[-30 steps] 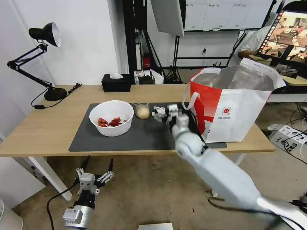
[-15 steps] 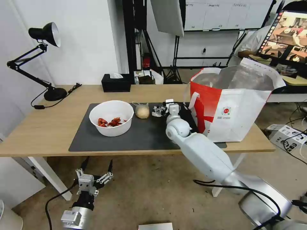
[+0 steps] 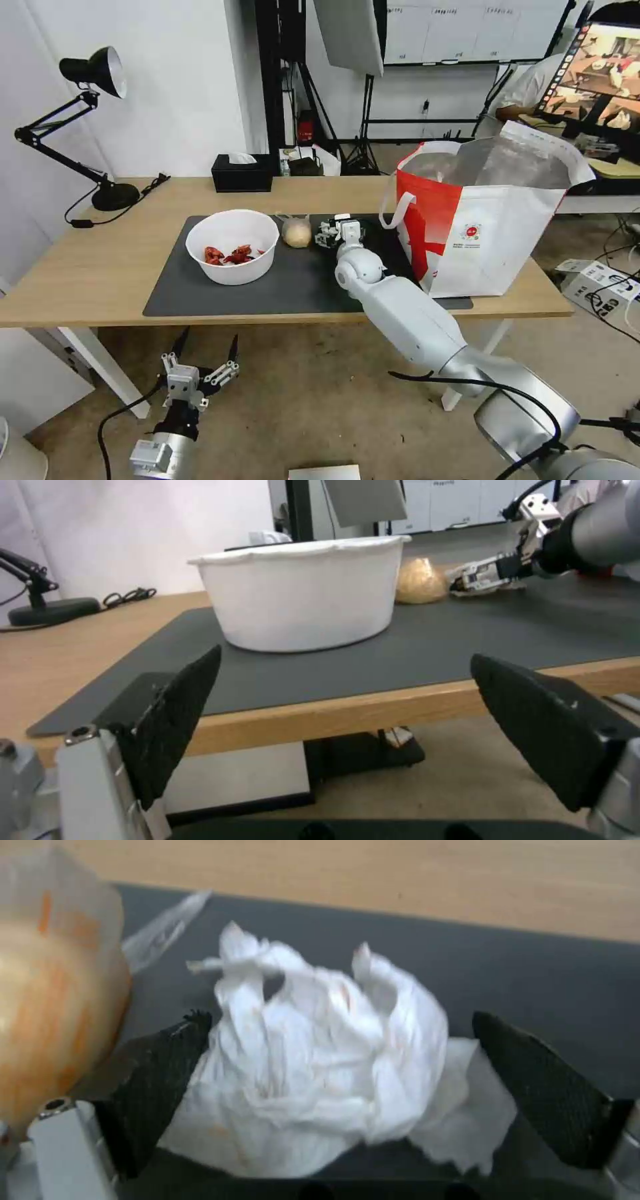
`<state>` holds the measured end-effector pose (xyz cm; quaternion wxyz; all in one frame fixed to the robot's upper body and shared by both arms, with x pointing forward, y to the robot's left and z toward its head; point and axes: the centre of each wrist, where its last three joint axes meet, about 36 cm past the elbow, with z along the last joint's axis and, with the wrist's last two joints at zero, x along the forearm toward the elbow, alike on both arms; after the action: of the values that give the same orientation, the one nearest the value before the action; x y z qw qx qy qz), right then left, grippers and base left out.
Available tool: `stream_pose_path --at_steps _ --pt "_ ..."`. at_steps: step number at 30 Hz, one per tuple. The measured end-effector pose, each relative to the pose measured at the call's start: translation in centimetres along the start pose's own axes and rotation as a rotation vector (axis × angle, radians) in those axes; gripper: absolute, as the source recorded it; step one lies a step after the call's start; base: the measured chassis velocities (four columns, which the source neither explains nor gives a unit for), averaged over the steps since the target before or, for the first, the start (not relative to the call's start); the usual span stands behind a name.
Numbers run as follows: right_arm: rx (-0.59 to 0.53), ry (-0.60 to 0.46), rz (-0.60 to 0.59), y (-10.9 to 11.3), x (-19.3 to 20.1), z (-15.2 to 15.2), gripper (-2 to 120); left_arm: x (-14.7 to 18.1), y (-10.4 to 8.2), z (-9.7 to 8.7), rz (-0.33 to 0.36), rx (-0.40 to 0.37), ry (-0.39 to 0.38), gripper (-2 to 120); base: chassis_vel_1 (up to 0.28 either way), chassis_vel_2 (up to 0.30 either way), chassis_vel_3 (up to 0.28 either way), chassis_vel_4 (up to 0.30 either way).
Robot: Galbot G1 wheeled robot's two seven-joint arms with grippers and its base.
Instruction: Pick up the trash from the table and place it into the takeout bag.
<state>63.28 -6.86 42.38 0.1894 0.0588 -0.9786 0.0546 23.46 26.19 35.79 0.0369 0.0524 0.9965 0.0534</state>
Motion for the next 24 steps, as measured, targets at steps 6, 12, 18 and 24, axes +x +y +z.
stream_pose_path --at_steps 6,12,18,24 --pt "-0.002 0.004 -0.007 0.2 0.4 0.2 86 0.1 0.1 -0.4 0.000 -0.002 -0.005 100 0.000 0.000 0.000 0.000" --pt "-0.015 0.009 -0.001 0.0 0.6 0.1 64 0.4 0.2 -0.7 -0.003 -0.002 -0.006 100 0.000 0.000 0.000 0.000" --pt "-0.020 0.006 -0.002 -0.6 1.1 0.3 41 0.4 0.1 -0.8 -0.005 0.000 -0.010 100 0.000 0.000 0.000 0.000" --pt "-0.038 -0.036 -0.011 -1.0 1.9 0.9 22 0.5 0.0 -0.8 -0.007 0.003 -0.009 100 0.000 0.000 0.000 0.000"
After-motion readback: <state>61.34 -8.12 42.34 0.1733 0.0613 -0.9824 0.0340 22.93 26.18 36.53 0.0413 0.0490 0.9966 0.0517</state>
